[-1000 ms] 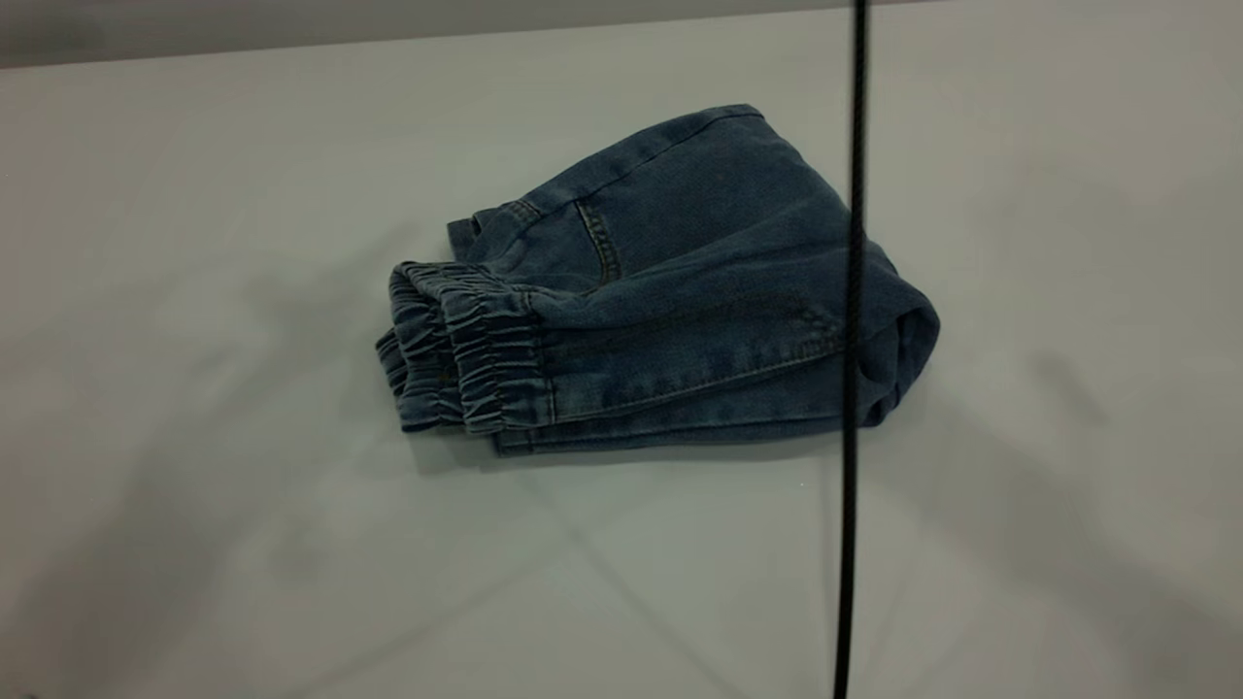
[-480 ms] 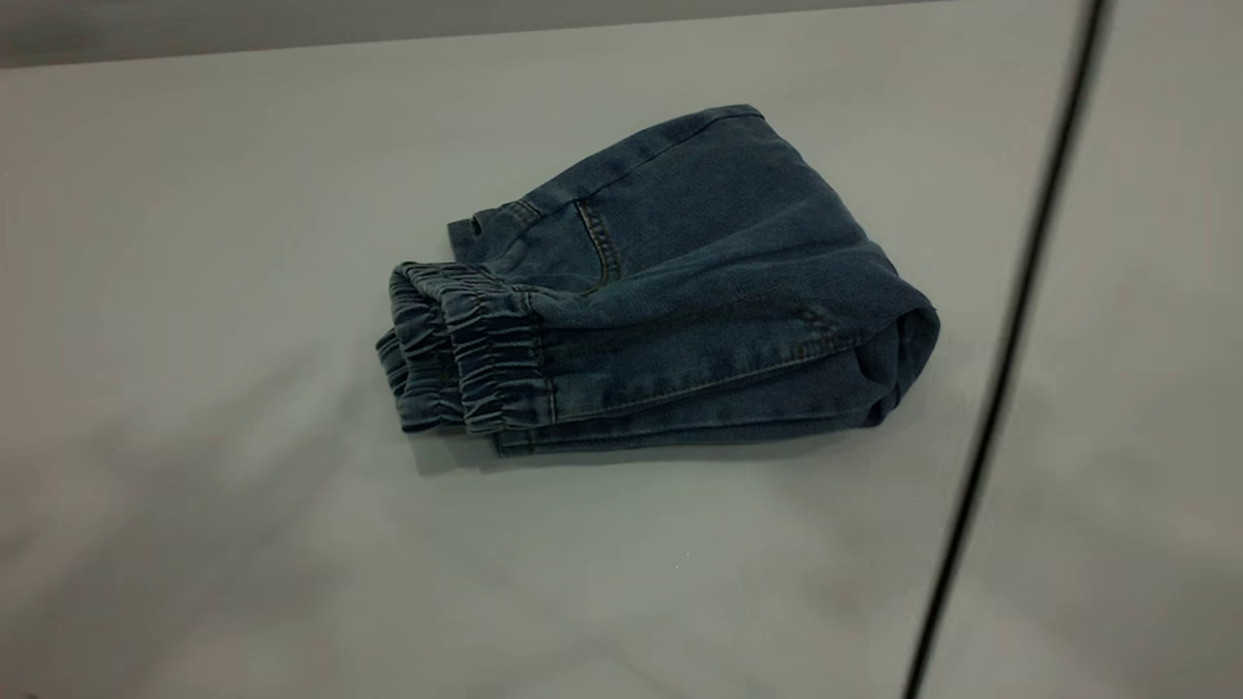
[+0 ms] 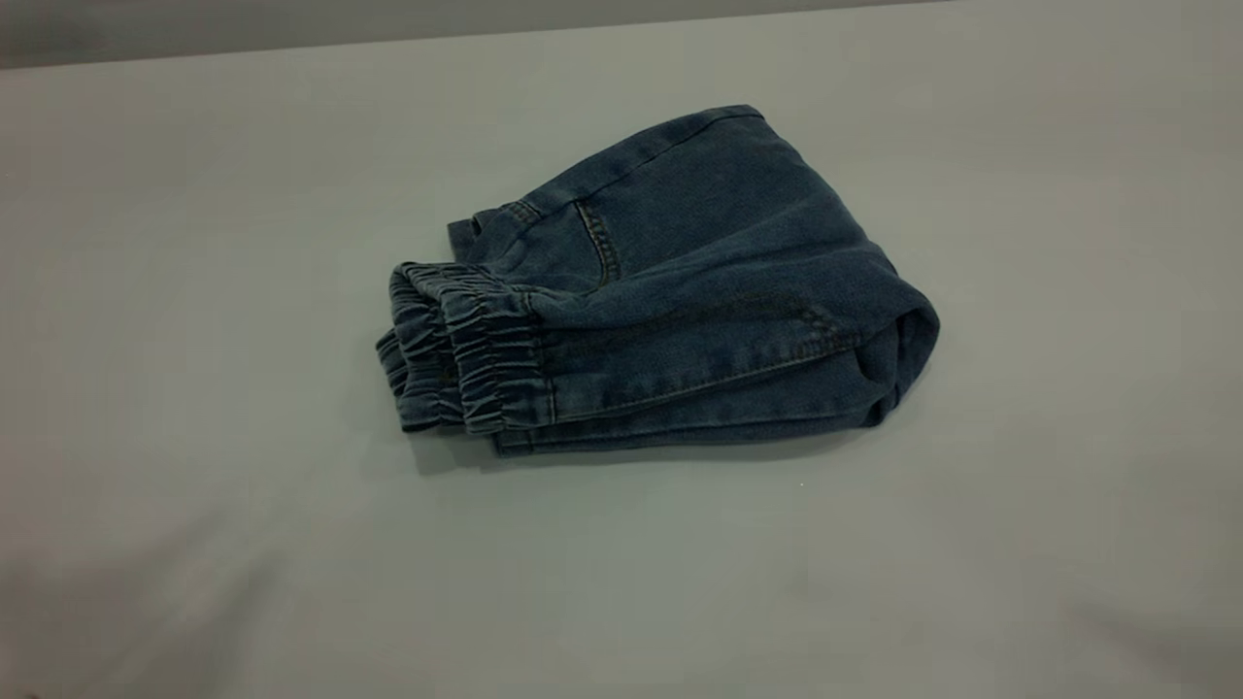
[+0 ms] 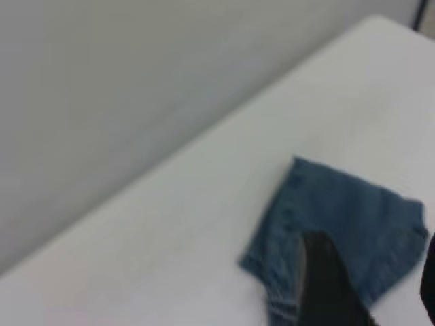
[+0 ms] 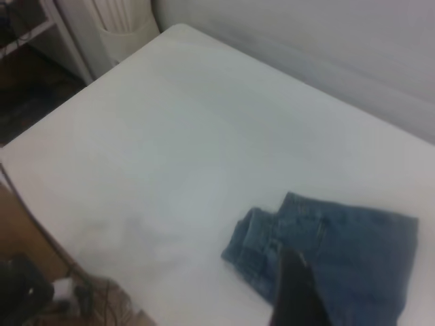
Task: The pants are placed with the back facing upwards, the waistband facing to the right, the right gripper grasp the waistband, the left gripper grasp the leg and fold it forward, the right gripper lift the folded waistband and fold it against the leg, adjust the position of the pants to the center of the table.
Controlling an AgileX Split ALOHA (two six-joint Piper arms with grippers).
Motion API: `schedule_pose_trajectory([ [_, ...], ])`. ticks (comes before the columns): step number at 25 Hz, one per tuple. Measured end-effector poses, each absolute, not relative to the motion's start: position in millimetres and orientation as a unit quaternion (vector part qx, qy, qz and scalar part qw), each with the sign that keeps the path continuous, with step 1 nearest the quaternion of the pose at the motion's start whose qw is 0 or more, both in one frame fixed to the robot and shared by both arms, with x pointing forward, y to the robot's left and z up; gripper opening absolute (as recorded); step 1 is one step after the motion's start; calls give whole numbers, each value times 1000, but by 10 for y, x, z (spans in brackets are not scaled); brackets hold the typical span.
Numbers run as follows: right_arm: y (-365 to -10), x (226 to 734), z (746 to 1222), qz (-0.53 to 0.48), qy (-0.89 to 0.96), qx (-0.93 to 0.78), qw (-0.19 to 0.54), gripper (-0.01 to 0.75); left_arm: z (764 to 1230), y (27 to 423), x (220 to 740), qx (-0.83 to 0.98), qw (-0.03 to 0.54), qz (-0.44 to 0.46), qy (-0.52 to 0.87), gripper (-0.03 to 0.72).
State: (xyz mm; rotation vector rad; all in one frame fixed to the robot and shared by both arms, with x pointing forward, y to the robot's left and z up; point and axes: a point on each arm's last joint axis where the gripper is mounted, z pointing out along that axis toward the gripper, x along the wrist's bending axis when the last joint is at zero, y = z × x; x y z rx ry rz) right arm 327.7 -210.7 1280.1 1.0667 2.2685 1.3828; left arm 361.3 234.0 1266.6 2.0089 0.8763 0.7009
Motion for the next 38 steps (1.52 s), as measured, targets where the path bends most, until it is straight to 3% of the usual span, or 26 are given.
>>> schedule_pose_trajectory([
  [11,-2641,2608,11919,460,788,387,132,373,12022,2561,3108,803,397,249,368,326],
  [25,-2898,2362,10643,449,780,409,150,373,11279,2786,2645,772,405,212,442,326],
  [38,-2967,2407,10537,456,761,416,200,373,10690,2900,2441,752,418,217,462,326],
])
